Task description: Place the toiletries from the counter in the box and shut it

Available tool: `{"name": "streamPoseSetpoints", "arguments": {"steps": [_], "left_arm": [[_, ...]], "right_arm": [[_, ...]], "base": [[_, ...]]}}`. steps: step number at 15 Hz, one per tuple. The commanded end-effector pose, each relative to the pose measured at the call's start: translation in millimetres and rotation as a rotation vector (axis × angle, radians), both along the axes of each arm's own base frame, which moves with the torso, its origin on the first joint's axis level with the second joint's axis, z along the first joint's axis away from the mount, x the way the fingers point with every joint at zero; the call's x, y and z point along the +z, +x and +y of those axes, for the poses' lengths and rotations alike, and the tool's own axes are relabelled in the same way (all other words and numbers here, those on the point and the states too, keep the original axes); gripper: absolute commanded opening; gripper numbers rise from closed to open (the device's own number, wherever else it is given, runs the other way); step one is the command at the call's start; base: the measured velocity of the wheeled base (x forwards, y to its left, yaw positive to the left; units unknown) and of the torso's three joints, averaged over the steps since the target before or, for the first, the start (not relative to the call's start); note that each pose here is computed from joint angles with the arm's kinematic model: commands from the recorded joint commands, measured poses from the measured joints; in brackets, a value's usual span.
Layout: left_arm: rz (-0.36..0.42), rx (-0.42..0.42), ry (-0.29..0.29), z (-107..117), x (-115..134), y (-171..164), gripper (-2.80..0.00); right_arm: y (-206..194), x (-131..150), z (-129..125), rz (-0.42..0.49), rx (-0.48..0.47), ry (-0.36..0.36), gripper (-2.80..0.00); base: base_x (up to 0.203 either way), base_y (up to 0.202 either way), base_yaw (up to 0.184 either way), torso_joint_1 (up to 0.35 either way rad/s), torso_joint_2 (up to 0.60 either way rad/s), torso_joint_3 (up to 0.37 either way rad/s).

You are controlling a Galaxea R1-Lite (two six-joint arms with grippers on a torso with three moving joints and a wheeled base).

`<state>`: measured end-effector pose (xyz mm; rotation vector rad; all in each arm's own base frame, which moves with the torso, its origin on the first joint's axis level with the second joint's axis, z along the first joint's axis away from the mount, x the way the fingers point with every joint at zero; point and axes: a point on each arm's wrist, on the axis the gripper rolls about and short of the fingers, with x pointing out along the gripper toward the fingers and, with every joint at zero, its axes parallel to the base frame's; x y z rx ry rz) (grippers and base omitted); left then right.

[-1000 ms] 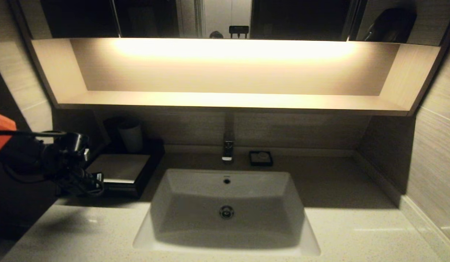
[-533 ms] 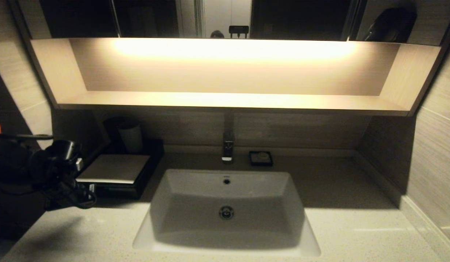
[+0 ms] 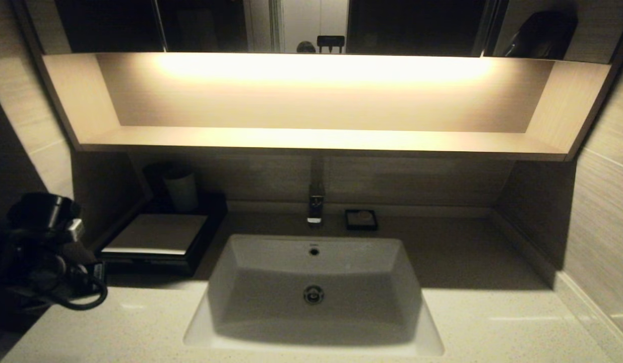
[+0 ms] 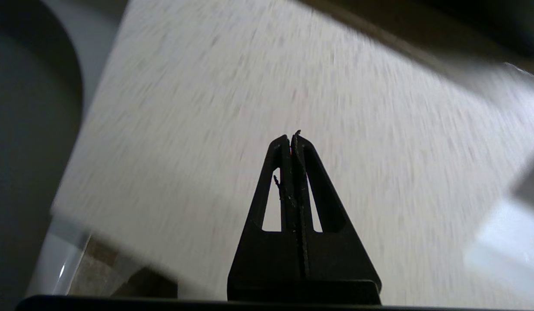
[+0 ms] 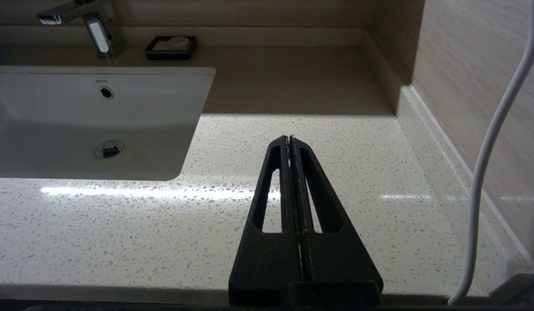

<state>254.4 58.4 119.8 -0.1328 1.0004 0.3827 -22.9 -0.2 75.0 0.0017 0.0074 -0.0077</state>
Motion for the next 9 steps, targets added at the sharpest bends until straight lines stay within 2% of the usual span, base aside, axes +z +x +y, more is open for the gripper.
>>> {"name": "streamPoseSetpoints", "arguments": {"steps": [1,5,9], "left_arm": [[-0.138,-0.005,0.031,-11.2,34.1,-46.2,-2.80],[-0.323,-0.086,0.070,-35.0,58.1,-112.5,-2.80],[-0.490,-0.175,0.102,-49.7,55.5,-175.6,-2.80]], "right_arm": [[0.0,-0.1,0.0,0.000,0.000,0.000,-2.80],[0.0,-0.1,0.0,0.000,0.000,0.000,-2.80],[0.0,-0.1,0.0,0.000,0.000,0.000,-2.80]], "base": [[0.000,0.000,0.000,0.000,0.00,0.000],[0.000,0.000,0.000,0.000,0.00,0.000],[0.000,0.000,0.000,0.000,0.00,0.000]]}}
